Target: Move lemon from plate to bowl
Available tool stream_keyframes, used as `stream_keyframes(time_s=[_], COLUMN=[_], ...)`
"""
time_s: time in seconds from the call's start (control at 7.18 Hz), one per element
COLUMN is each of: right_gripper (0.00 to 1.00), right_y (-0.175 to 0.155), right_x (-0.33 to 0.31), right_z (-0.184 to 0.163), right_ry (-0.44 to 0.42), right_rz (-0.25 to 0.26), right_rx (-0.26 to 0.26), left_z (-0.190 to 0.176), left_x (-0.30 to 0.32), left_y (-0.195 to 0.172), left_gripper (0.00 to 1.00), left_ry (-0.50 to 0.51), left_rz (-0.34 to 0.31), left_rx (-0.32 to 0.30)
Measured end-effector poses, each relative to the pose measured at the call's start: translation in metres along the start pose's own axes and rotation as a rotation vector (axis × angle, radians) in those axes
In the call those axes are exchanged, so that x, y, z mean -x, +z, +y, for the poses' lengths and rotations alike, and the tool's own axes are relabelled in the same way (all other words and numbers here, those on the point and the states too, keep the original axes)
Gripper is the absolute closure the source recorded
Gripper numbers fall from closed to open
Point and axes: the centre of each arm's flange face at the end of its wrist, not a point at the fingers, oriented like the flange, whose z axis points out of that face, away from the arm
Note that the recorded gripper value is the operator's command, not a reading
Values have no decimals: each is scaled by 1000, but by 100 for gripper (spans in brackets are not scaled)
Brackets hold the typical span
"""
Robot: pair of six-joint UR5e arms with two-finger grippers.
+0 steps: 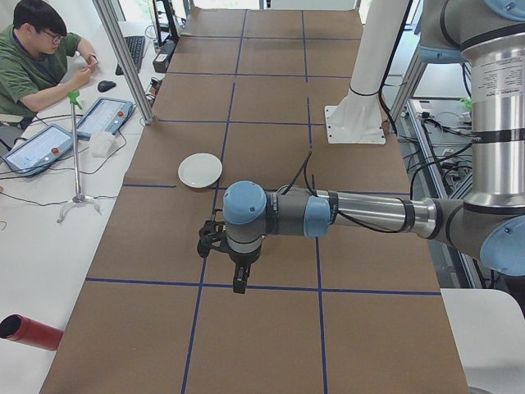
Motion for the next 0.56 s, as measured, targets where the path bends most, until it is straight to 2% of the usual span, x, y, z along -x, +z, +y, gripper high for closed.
stream_keyframes(time_s=[0.56], right_gripper=[0], right_y=[0], right_x=[0], right_z=[0], right_ry=[0], right_rz=[0], right_rx=[0], left_z=[0], left_x=[-1], left_y=[-1], left_gripper=[0], left_ry=[3], left_rz=[-2], left_rx=[-2])
